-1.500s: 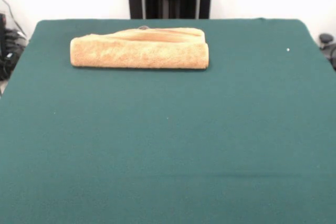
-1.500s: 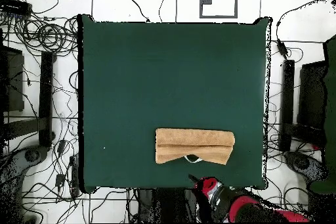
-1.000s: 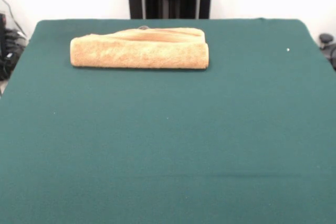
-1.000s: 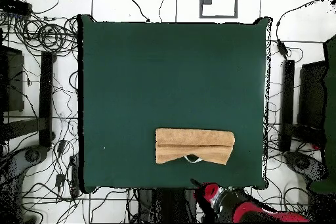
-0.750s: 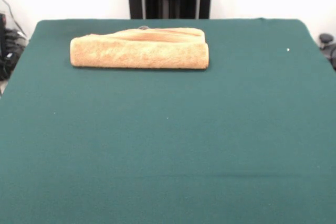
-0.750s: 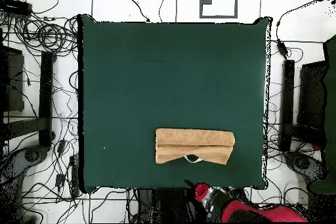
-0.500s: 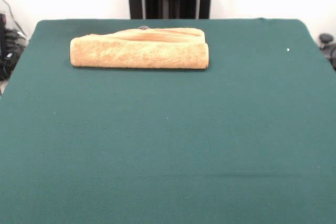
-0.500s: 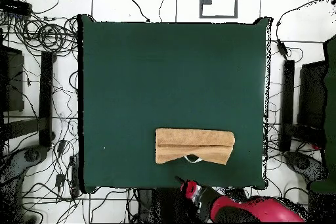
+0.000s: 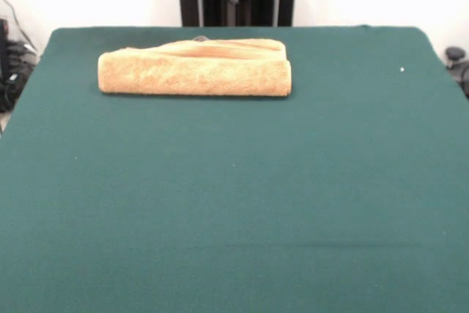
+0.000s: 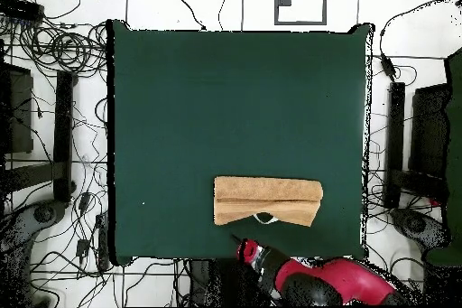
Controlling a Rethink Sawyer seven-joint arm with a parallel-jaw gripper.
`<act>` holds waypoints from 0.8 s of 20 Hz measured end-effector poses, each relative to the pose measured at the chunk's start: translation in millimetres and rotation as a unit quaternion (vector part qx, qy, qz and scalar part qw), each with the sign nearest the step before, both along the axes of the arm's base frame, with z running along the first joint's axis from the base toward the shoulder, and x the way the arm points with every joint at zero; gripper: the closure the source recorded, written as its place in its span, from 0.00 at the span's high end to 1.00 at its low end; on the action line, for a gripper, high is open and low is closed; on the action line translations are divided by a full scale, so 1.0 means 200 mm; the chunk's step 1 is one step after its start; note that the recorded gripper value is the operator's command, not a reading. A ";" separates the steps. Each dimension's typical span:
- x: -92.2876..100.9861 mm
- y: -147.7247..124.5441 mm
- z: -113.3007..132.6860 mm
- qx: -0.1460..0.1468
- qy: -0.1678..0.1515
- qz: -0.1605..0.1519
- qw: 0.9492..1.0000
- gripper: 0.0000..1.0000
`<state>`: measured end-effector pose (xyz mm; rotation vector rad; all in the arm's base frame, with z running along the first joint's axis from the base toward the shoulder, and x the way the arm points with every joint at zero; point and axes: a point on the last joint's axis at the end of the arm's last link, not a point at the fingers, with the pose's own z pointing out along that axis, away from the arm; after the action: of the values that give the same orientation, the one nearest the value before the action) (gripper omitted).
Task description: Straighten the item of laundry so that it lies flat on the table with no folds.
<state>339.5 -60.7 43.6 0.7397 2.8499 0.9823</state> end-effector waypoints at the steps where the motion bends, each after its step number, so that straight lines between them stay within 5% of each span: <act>1: 0.00 0.00 -0.02 0.002 0.000 -0.001 1.000 1.00; 11: 0.00 0.05 -0.26 0.023 -0.010 -0.013 1.000 1.00; 16: 0.03 0.05 -0.37 0.053 -0.017 -0.052 0.997 1.00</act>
<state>346.2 -51.5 -30.3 0.8612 2.7167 1.1266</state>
